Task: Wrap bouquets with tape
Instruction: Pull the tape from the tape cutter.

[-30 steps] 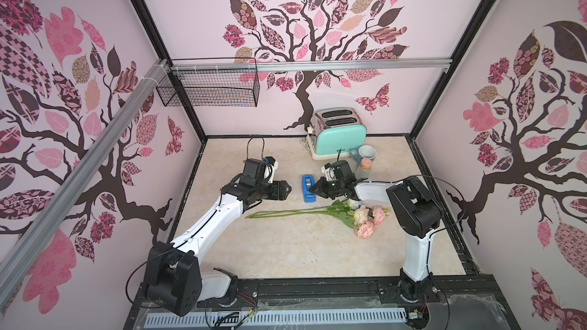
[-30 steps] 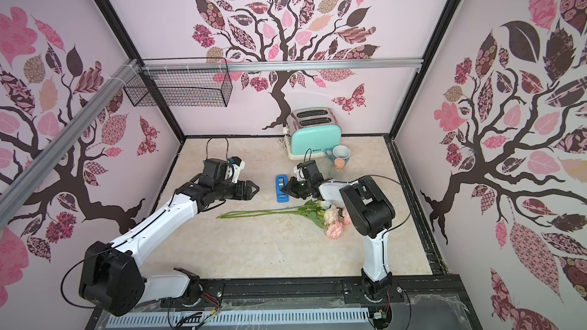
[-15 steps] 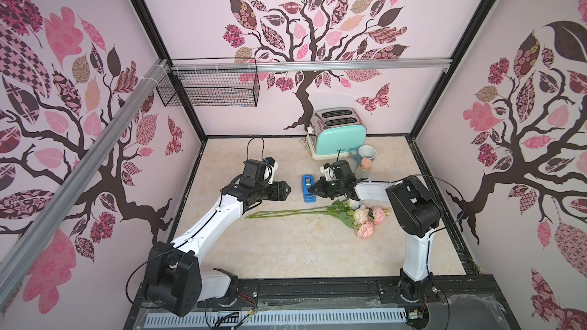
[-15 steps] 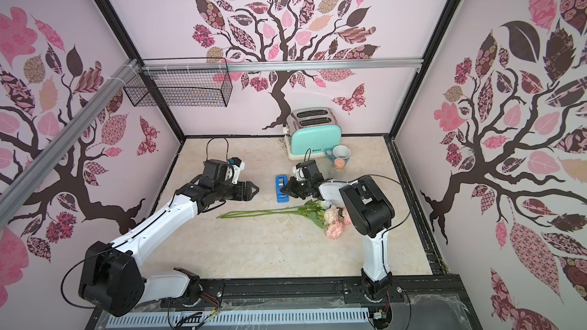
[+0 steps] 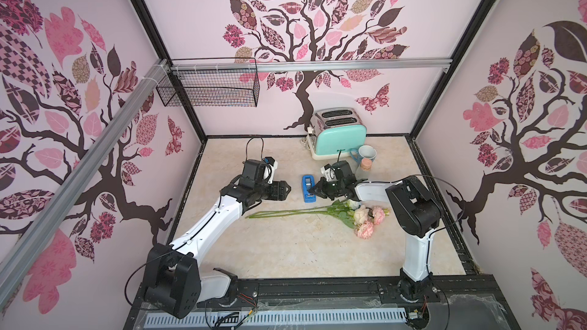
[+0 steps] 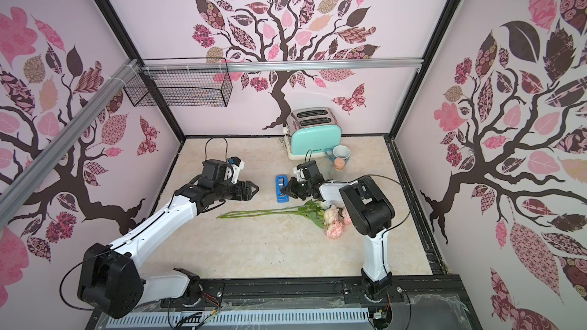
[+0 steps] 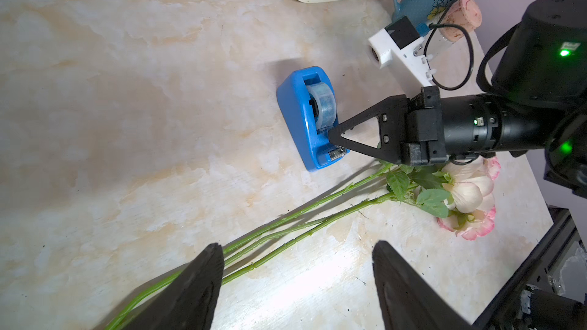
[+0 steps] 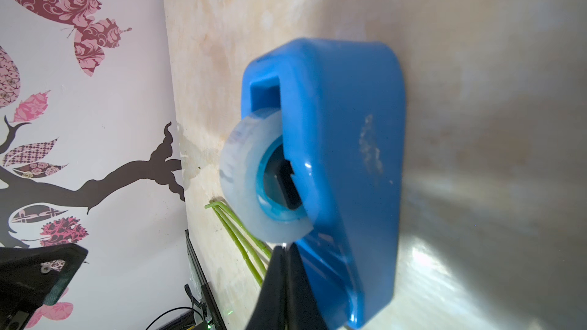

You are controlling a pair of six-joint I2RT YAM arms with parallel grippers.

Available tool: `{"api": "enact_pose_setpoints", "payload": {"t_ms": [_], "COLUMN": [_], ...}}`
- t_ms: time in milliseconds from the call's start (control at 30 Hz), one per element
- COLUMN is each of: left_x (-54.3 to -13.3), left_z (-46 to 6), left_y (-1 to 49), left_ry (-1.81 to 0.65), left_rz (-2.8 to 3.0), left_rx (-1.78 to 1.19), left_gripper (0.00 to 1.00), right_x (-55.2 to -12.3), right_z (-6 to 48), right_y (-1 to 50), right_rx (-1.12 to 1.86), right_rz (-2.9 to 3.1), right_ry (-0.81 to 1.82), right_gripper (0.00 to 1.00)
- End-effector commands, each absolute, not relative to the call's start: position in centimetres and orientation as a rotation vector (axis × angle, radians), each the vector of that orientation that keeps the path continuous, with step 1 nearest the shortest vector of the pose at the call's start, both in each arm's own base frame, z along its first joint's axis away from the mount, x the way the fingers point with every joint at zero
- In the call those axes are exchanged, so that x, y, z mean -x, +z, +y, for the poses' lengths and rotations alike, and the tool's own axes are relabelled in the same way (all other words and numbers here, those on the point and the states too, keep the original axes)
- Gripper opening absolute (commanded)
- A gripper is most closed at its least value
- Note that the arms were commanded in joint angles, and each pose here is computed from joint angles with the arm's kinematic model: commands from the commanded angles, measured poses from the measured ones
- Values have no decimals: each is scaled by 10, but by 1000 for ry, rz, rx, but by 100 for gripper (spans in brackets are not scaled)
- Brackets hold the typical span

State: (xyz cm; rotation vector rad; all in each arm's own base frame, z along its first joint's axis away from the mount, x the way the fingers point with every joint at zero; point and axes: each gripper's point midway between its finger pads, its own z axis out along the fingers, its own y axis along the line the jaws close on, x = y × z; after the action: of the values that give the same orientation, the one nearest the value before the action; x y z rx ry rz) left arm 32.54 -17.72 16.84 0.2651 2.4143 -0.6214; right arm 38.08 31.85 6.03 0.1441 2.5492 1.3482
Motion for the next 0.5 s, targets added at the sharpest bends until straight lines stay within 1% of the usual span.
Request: {"api": "enact_pose_setpoints", "payload": {"t_ms": [0,467], "left_x": [-323,-323], "left_z": [-175,-174], "left_y": [166,164], "left_ry": [-615,-604], "left_rz": [2406,2411], "left_rx": [-265,-261], "left_gripper": [77,77], "right_x": [-367,-362], "right_z": [325,324], "right_y": [64,102], "right_rx": [-135,-83], "right_rz": [2564,2452], "right_ry": [1424,1474], "right_gripper": [0,0]}}
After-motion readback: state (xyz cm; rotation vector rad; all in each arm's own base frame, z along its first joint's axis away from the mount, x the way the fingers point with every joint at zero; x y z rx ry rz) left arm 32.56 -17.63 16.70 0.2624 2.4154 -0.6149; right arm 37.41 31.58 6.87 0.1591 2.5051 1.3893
